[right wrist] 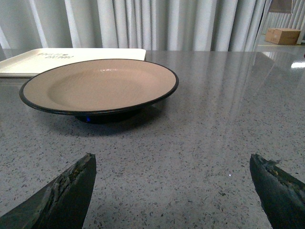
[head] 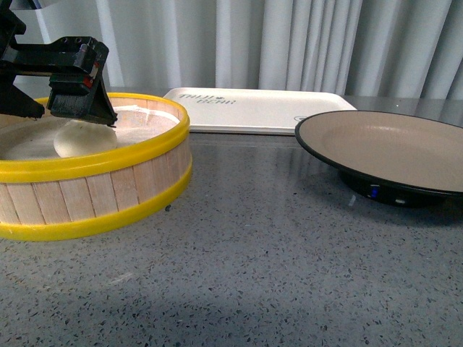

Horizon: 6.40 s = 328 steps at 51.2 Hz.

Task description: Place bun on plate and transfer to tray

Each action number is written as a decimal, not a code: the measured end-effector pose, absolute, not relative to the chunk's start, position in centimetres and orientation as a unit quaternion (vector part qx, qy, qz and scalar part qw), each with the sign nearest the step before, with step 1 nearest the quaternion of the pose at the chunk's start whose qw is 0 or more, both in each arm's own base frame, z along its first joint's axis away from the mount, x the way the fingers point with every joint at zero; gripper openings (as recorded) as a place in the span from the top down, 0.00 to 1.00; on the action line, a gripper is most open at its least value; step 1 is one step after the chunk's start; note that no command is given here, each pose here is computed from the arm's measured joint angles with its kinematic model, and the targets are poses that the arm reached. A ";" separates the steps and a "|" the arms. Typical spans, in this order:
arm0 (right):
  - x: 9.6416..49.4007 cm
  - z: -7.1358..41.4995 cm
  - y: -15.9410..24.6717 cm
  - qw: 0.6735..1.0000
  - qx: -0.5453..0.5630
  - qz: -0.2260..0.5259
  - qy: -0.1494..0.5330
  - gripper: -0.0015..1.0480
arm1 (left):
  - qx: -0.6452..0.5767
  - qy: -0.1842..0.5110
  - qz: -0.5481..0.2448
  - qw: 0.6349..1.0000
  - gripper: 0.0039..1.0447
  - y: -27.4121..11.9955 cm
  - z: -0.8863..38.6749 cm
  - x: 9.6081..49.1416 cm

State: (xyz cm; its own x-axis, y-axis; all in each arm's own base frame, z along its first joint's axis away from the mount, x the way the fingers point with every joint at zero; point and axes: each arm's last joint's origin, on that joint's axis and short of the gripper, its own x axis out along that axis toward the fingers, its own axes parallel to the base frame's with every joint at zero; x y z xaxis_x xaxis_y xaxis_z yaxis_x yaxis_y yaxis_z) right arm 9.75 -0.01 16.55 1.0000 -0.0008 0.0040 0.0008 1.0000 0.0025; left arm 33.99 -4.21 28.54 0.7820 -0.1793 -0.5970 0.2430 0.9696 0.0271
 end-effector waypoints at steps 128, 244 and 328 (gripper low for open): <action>9.8 16.5 0.0 1.000 0.001 0.000 -0.002 0.08 | 0.066 0.137 -0.395 0.906 0.95 -20.6 33.0 33.3; 9.8 16.5 0.0 1.000 0.001 0.000 -0.002 0.08 | -0.005 -0.030 0.005 1.000 0.60 -10.2 30.8 31.6; 9.8 16.5 0.0 1.000 0.001 0.000 -0.002 0.08 | -0.001 -0.014 -0.001 1.000 0.96 0.0 17.5 12.6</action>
